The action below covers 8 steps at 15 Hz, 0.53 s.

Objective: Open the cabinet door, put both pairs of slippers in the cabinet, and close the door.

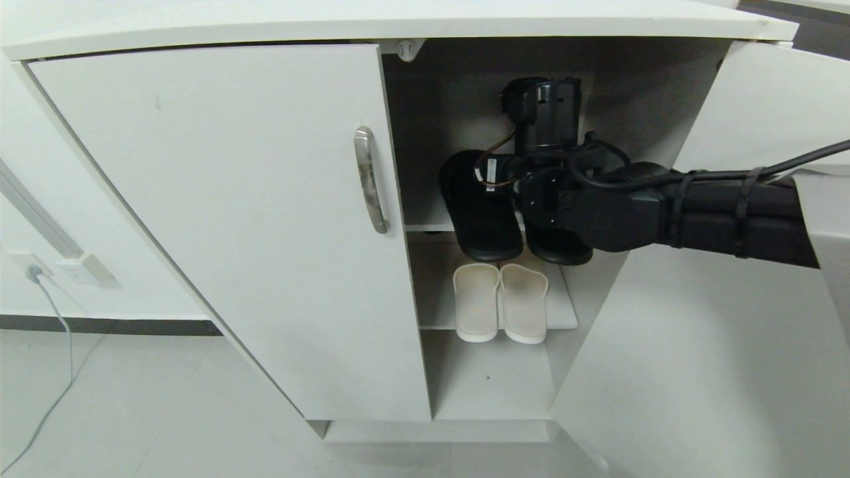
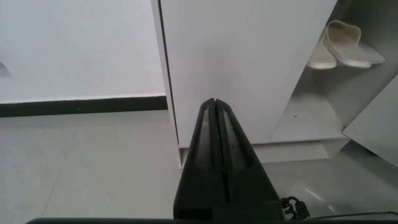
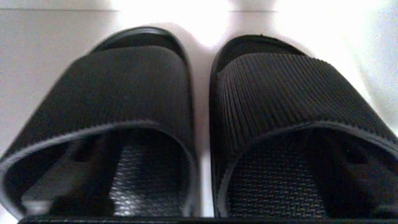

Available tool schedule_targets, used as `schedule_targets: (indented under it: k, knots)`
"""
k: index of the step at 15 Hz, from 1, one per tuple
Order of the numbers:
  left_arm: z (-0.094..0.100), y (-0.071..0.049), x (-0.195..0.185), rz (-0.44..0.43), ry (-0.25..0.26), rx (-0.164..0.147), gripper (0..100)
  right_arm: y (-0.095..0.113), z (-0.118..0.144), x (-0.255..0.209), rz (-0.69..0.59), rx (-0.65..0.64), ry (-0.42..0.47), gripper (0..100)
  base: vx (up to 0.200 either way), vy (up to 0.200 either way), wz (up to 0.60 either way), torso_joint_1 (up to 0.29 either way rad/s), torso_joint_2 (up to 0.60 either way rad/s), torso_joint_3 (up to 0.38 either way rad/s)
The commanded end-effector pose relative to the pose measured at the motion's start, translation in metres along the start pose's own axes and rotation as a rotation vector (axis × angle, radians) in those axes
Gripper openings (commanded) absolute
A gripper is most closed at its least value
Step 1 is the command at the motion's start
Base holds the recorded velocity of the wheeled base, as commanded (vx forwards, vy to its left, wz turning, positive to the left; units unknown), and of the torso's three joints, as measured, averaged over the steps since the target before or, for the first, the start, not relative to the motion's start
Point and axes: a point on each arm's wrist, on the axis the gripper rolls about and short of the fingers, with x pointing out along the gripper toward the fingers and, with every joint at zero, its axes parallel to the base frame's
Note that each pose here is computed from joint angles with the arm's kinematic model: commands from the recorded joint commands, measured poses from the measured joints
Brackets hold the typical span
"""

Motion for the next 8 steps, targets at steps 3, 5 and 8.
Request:
schedule_targets:
  k: [3,5,8]
  knots:
    - [0.0,0.0,0.0,0.0,0.001,0.0,0,-0.006,0.014,-0.034,0.038,-0.007,0.006,100,0.0,0.0,0.0,0.0,0.0,0.0]
    - [0.0,0.0,0.0,0.0,0.001,0.0,0,-0.01,0.011,-0.045,0.046,-0.027,0.028,100,0.0,0.0,0.0,0.0,0.0,0.0]
    - [0.0,0.0,0.0,0.0,0.001,0.0,0,-0.008,0.006,-0.042,0.044,-0.031,0.036,100,0.0,0.0,0.0,0.0,0.0,0.0]
